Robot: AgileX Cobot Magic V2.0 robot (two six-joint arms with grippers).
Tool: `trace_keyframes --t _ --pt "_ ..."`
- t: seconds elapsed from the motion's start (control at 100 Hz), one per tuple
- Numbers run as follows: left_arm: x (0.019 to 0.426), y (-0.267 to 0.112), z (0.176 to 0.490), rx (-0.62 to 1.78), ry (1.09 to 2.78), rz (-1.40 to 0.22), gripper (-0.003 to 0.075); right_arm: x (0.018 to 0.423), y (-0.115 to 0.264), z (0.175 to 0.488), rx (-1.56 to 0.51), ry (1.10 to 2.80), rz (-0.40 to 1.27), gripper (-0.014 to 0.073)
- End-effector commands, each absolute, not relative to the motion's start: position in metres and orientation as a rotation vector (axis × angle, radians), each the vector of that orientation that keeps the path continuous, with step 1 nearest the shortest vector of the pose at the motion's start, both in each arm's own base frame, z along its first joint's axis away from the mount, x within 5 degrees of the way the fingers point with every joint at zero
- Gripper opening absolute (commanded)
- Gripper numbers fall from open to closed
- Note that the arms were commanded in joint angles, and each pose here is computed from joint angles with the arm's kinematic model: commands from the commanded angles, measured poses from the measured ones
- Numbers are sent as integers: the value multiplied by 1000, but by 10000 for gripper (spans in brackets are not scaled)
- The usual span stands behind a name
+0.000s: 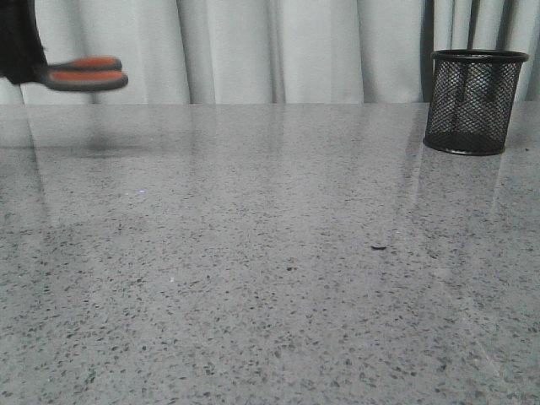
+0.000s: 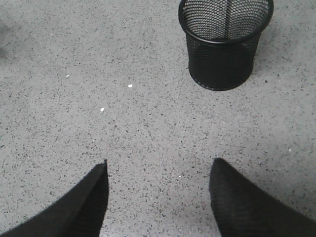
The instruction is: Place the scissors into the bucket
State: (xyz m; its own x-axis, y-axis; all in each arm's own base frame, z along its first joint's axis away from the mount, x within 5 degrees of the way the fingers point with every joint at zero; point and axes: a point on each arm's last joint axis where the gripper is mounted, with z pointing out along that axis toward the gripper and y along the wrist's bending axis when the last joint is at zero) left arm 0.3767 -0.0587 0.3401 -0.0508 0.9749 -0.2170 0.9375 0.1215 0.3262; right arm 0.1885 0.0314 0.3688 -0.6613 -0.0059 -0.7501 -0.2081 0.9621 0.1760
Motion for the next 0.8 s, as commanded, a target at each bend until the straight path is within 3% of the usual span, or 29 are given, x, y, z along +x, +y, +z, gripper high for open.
trace_keyframes --t 0.0,0.17,0.44,0.64,0.79 --pt "352 -61 384 1793 1948 186 -4 190 31 386 -127 2169 328 400" --pt "329 -69 420 1724 1869 229 -4 191 39 392 -142 2110 451 400" --pt "284 -112 476 1710 1622 243 -4 191 62 411 -200 1907 822 400" --pt "258 -151 499 1718 1465 179 -4 200 77 428 -273 1775 1090 400" --pt "244 -176 506 1708 1376 151 -4 211 79 443 -306 1747 1119 400"
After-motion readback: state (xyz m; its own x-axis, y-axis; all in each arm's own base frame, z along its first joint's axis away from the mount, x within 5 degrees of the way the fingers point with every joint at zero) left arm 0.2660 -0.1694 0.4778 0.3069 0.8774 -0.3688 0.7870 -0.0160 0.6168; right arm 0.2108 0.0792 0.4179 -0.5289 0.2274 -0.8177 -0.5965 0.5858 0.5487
